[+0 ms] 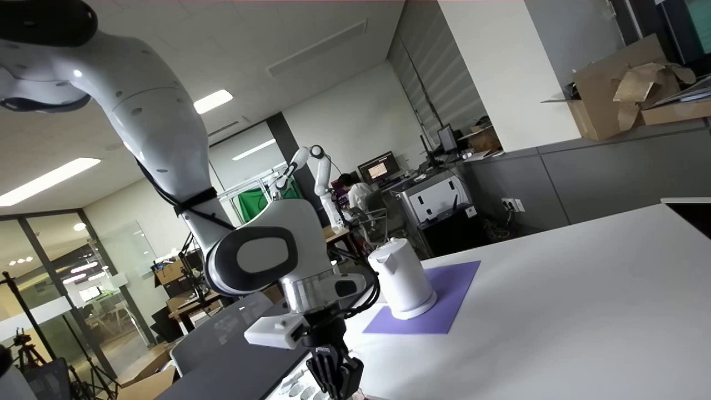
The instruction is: Press the main switch on the adapter cord
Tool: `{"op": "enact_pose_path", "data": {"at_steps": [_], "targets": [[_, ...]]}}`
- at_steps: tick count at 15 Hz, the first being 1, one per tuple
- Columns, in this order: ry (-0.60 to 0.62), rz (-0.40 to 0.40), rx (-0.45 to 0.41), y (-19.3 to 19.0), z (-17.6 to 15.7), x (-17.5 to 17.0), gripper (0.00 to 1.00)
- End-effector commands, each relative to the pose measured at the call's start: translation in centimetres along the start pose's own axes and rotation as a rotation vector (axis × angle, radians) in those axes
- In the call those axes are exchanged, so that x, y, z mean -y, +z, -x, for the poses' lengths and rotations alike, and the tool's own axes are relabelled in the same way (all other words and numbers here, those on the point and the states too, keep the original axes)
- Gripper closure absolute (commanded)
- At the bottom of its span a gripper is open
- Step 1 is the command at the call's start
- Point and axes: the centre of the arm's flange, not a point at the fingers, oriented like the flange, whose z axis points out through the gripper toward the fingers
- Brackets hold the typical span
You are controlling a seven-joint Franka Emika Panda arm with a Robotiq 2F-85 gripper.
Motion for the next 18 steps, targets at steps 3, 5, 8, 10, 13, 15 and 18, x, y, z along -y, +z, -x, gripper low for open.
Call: {"op": "enact_pose_path", "data": {"at_steps": [3,5,8,10,13,15,18], "targets": [[0.031,0.021,-0.081,1.1,-0.3,-0.5,1.00],[0.028,0.020,-0.114,1.3,-0.3,-0.6,1.00],[0.022,0.015,-0.156,1.6,-0.3,-0.4,1.00],[0.020,0.011,-0.182,1.8,-0.3,-0.2,1.00],[0.013,0.005,-0.229,1.7,0.0,0.0,1.00],[0.009,0.007,-0.255,1.8,0.1,0.2,1.00],[-0.001,0.007,-0.265,2.2,0.2,0.2,1.00]]}}
